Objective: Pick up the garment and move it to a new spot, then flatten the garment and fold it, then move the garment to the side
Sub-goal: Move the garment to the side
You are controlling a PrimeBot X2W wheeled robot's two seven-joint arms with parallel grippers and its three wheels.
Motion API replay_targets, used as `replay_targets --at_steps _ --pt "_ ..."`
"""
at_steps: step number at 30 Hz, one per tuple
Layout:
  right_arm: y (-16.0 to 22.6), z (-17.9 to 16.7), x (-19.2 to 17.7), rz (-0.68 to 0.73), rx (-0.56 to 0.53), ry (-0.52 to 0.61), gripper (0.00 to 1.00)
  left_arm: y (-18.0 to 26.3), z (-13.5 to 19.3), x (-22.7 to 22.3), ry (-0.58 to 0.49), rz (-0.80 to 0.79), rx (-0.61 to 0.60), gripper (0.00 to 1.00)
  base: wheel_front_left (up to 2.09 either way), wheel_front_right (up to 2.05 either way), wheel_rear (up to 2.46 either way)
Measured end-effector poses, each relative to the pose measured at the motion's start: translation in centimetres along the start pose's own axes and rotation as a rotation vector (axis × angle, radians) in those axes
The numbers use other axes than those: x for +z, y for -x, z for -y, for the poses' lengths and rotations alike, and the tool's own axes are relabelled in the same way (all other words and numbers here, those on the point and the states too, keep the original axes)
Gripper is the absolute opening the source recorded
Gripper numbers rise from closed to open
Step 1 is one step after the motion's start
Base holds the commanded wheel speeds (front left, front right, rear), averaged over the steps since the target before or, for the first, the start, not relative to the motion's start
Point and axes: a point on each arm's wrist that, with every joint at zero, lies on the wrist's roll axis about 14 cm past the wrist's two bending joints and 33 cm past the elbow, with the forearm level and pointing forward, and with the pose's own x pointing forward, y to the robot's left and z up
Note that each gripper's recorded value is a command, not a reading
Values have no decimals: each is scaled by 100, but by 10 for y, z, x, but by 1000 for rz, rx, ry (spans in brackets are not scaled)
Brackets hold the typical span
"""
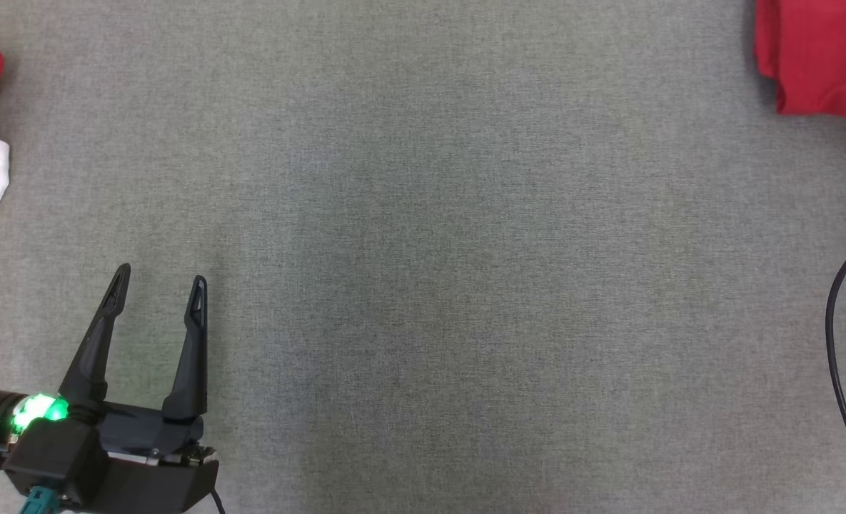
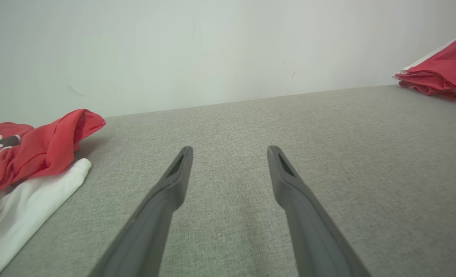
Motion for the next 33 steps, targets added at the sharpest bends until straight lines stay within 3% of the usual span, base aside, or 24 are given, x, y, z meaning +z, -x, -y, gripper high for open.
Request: replay_targets --at_steps 1,2,11,14,17,26,33 --pt "-1 1 -1 -5 -4 7 62 0 -1 0 -2 -1 2 100 0 0 0" --pt "-1 2 -3 -13 -9 16 100 1 -2 0 -3 -2 5 100 0 0 0" --pt "2 14 3 14 -51 18 100 3 -5 1 -3 -4 18 100 0 0 0" --pt "9 28 27 129 -110 -112 100 4 -4 4 11 2 27 100 0 0 0" --pt "18 36 45 200 -141 -172 100 7 -3 7 19 4 33 100 0 0 0" --pt "59 7 117 459 -63 -337 100 26 0 28 41 25 54 100 0 0 0" --pt "94 -29 121 539 -7 -413 100 42 2 45 52 46 56 100 0 0 0"
